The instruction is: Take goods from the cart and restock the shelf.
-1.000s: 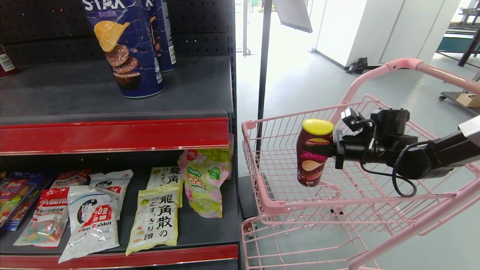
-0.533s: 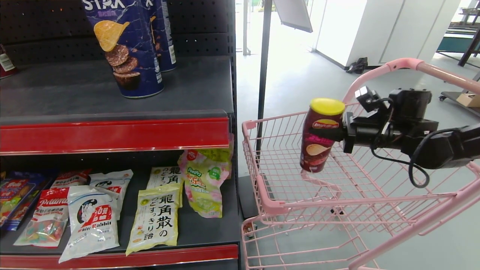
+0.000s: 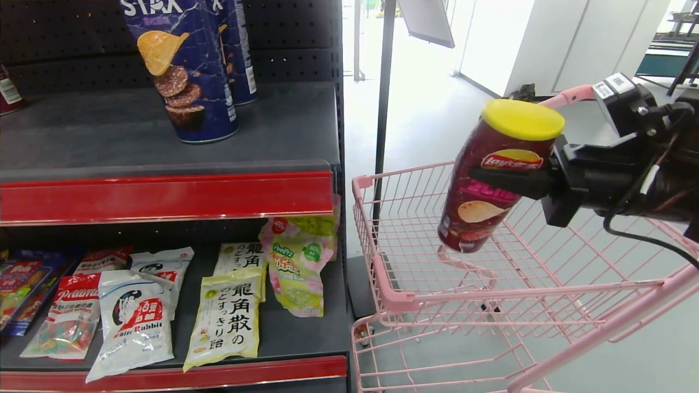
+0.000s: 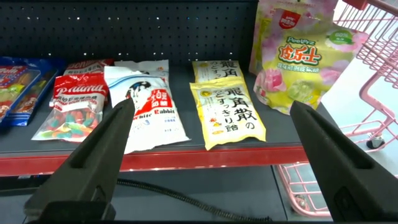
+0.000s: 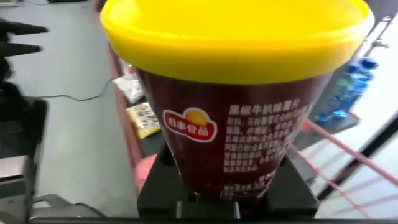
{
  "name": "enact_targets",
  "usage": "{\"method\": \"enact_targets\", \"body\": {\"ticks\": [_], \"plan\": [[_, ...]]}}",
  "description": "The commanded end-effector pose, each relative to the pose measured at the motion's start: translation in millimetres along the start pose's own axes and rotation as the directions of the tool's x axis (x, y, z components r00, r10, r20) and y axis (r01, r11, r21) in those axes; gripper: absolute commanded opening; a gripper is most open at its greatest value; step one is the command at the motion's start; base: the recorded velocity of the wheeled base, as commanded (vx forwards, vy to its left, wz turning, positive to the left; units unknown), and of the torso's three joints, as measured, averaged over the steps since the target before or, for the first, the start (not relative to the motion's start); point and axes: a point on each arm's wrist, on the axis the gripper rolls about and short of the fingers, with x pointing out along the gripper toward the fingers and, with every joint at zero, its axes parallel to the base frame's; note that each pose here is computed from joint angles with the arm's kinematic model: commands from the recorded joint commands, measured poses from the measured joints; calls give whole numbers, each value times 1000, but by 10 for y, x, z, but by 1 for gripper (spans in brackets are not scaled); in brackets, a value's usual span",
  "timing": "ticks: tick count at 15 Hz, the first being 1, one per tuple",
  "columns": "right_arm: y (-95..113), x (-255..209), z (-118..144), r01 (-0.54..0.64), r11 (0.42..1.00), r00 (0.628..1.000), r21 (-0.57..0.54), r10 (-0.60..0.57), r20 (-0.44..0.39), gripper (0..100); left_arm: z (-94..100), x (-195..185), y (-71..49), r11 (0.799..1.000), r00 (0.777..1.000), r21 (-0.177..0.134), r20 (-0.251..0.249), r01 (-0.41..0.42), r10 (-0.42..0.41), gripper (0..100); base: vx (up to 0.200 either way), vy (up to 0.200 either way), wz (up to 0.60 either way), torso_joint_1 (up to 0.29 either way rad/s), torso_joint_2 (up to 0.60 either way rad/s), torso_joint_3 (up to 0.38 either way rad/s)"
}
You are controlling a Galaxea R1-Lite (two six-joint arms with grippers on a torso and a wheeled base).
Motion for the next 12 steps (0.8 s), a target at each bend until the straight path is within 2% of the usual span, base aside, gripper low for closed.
{"method": "enact_targets", "body": {"ticks": [1, 4, 6, 9, 12], "plan": [[467, 84, 41, -79, 997, 997, 7, 79, 3, 0, 0, 1, 0, 1000, 1000, -1, -1, 0, 0, 100, 0, 0, 0, 0, 0, 0], [650, 227, -136, -75, 995, 995, 60, 78, -57, 0, 0, 1, 0, 1000, 1000, -1, -1, 0, 0, 100, 0, 0, 0, 0, 0, 0], [769, 302, -116, -120, 991, 991, 63, 123, -53, 0, -2, 1, 0, 1000, 1000, -1, -3, 0, 0, 100, 0, 0, 0, 0, 0, 0], [800, 307, -62, -109, 990, 989, 89, 117, -89, 0, 0, 1, 0, 1000, 1000, -1, -1, 0, 0, 100, 0, 0, 0, 0, 0, 0], [727, 328, 70, -101, 990, 989, 95, 110, -96, 0, -2, 1, 0, 1000, 1000, -1, -3, 0, 0, 100, 0, 0, 0, 0, 0, 0]]}}
